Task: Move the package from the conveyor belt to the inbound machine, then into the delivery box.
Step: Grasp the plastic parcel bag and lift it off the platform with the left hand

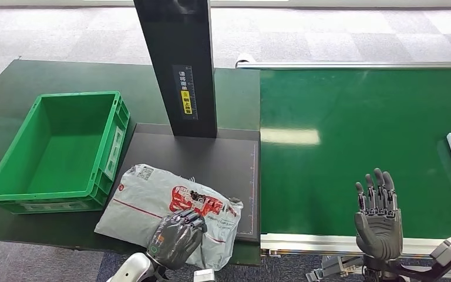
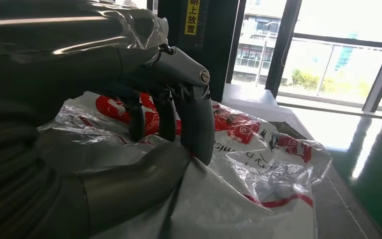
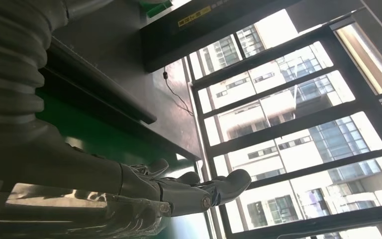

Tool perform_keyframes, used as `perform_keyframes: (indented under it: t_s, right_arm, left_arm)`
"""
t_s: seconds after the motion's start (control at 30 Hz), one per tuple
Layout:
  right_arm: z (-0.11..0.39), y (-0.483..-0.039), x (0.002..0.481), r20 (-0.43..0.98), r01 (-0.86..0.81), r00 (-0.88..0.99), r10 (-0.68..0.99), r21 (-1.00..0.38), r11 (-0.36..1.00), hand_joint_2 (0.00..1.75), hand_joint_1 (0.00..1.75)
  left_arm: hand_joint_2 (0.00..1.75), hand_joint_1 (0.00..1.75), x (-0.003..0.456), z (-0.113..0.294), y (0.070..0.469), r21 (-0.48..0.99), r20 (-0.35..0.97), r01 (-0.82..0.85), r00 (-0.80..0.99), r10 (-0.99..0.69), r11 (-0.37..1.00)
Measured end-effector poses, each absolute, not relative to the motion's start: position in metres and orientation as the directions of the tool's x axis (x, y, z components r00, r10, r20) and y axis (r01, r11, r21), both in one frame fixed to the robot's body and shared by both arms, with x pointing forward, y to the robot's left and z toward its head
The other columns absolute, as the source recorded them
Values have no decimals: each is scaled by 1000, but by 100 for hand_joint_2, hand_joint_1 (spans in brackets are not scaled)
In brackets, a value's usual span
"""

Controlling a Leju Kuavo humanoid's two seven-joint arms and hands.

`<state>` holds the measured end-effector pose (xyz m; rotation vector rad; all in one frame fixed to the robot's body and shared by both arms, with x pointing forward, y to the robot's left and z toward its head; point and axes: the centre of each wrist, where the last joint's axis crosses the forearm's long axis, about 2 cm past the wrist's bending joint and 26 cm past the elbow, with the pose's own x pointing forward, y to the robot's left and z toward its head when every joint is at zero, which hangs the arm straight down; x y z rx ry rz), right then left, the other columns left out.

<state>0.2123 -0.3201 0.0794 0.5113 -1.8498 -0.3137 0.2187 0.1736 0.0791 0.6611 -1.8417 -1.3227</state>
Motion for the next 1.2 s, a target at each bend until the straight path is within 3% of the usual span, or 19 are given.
perform_keyframes:
  t_s: [0.53, 0.57, 0.67, 0.7, 1.2]
  right_arm:
    - [80, -320, 202, 816, -163, -296, -497, 470, 868, 175, 0]
    - [80, -320, 201, 816, -162, -296, -497, 470, 868, 175, 0]
    - [80, -320, 201, 817, -154, -297, -494, 470, 869, 175, 0]
    - [80, -320, 201, 818, -151, -297, -493, 470, 870, 175, 0]
    - [81, -321, 199, 828, -130, -298, -474, 457, 880, 175, 0]
  left_arm:
    - [175, 174, 221, 74, 173, 936, 331, 95, -567, -754, 339]
    - [175, 155, 221, 74, 173, 935, 333, 96, -567, -753, 341]
    - [175, 26, 220, 74, 173, 931, 343, 100, -568, -748, 351]
    - [175, 1, 220, 74, 173, 930, 346, 100, -568, -747, 354]
    - [175, 0, 217, 76, 175, 921, 358, 83, -561, -747, 379]
